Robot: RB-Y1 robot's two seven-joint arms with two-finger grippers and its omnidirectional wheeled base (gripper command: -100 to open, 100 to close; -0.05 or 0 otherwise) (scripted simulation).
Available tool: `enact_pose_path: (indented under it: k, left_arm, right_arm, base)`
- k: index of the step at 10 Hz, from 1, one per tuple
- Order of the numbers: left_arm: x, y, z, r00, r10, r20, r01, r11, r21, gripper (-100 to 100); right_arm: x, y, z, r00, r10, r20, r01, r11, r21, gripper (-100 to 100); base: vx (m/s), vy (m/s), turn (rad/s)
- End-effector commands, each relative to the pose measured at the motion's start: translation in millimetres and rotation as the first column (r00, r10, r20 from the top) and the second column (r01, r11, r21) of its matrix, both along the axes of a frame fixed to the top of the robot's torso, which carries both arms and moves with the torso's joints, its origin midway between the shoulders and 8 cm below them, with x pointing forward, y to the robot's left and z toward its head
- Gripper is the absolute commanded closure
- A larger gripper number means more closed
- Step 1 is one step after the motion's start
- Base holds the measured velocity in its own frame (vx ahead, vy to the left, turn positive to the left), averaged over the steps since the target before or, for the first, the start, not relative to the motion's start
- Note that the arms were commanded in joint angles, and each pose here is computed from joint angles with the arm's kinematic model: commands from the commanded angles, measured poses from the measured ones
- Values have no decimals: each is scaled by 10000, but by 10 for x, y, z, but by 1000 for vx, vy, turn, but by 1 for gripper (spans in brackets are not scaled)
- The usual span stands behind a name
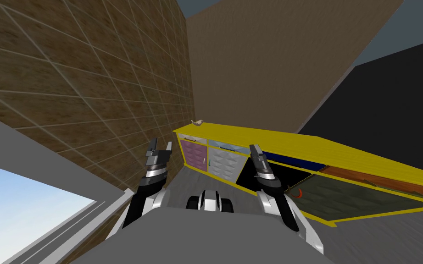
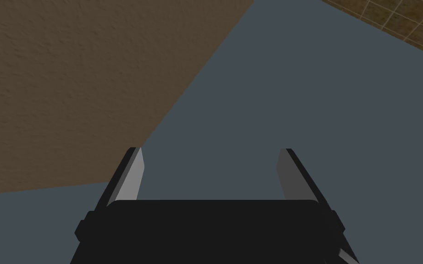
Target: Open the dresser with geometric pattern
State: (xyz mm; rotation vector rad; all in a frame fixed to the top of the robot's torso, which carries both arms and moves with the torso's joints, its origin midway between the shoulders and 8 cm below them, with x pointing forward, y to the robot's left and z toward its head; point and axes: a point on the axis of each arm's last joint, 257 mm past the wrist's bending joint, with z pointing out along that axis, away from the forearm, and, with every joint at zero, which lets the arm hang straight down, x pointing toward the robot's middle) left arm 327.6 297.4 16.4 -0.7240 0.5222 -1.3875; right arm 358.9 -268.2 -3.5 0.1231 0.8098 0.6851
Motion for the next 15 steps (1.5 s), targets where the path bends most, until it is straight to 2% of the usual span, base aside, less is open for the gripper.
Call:
enact_pose_path:
  k: [1,2,7,8,10,11,13,15]
  left_arm:
    - [0,0,0,10000,0,0,0,10000,0,0]
    - [0,0,0,10000,0,1,0,10000,0,0]
    - [0,0,0,10000,0,0,0,10000,0,0]
    - [0,0,0,10000,0,1,0,10000,0,0]
    - [0,0,0,10000,0,1,0,10000,0,0]
    - [0,0,0,10000,0,1,0,10000,0,0]
    - [0,0,0,10000,0,0,0,10000,0,0]
    - [0,0,0,10000,0,0,0,10000,0,0]
  right_arm:
    - [6,-10,-7,9991,-396,158,403,9979,-500,-100]
    - [28,-39,-31,9969,-706,349,737,9923,-996,-100]
    - [50,-73,-58,9866,-1455,736,1572,9689,-1909,-100]
    - [72,-111,-87,9799,-1741,972,1925,9530,-2339,-100]
    - [72,-111,-87,9740,-1985,1096,2207,9407,-2578,-100]
    - [95,-154,-121,9651,-2249,1343,2556,9203,-2962,-100]
    - [95,-154,-121,9566,-2501,1497,2862,9029,-3205,-100]
    - [119,-202,-158,9391,-2894,1856,3395,8652,-3689,-100]
  base:
    - [12,21,1]
    - [23,37,-28]
    - [20,31,-12]
    - [26,34,-31]
    - [19,34,-7]
    - [26,34,-33]
    - [22,32,-8]
    - [21,38,-27]
